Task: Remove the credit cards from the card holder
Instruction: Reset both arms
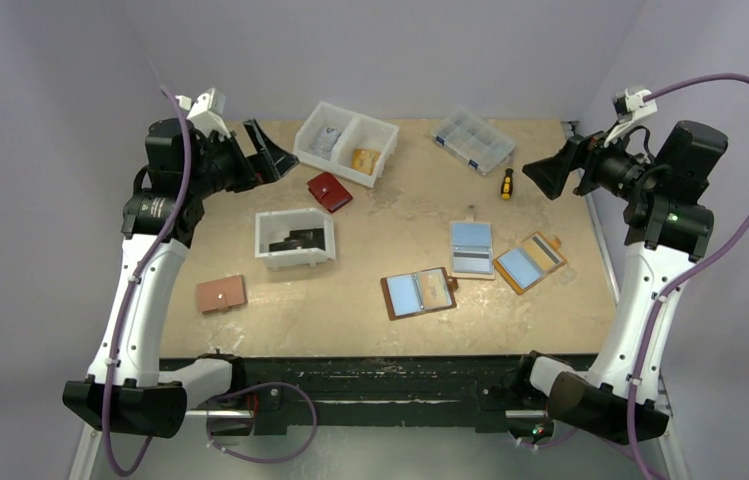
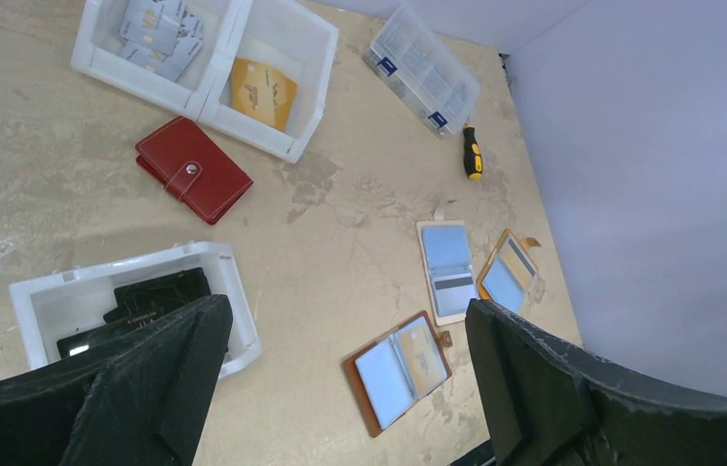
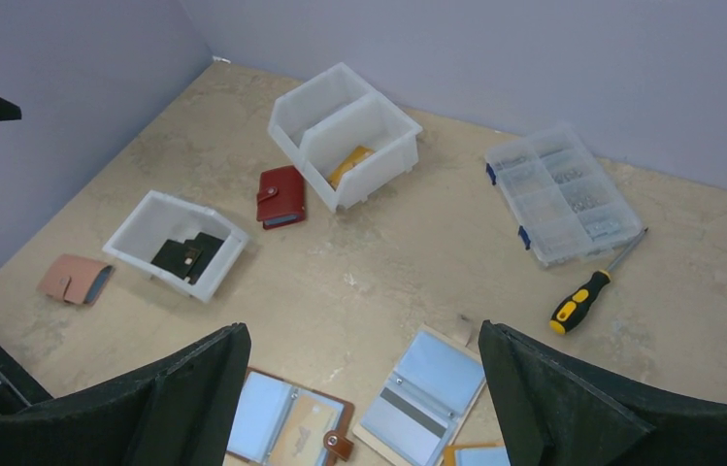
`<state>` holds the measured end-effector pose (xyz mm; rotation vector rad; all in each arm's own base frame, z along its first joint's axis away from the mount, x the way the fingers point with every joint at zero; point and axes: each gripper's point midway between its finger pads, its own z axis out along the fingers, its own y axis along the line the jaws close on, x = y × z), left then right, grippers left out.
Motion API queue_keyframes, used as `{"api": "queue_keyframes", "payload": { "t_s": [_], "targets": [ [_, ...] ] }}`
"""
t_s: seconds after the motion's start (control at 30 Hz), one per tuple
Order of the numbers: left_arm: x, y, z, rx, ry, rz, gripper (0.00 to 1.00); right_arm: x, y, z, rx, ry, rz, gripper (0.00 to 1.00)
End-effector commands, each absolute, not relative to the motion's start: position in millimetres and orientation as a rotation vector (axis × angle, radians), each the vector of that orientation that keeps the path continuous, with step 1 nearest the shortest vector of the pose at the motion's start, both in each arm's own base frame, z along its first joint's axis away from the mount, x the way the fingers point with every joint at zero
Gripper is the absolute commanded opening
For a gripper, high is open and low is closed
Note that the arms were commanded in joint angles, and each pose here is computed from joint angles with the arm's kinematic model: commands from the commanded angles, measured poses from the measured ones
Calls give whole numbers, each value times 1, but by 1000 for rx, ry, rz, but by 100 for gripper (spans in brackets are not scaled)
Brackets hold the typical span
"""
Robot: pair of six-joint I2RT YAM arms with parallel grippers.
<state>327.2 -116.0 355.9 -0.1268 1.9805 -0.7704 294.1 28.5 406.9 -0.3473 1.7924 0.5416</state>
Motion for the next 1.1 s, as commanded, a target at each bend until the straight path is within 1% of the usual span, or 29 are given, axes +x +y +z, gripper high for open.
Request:
{"api": "queue_keyframes", "payload": {
  "t_s": [0.0, 1.07],
  "targets": [
    [333, -123, 364, -75, 1942, -796, 99, 294, 30, 412, -358, 1763, 576, 99],
    [338, -127, 361, -55, 1944, -818, 99, 298, 23, 411, -327, 1763, 585, 99]
  ]
}}
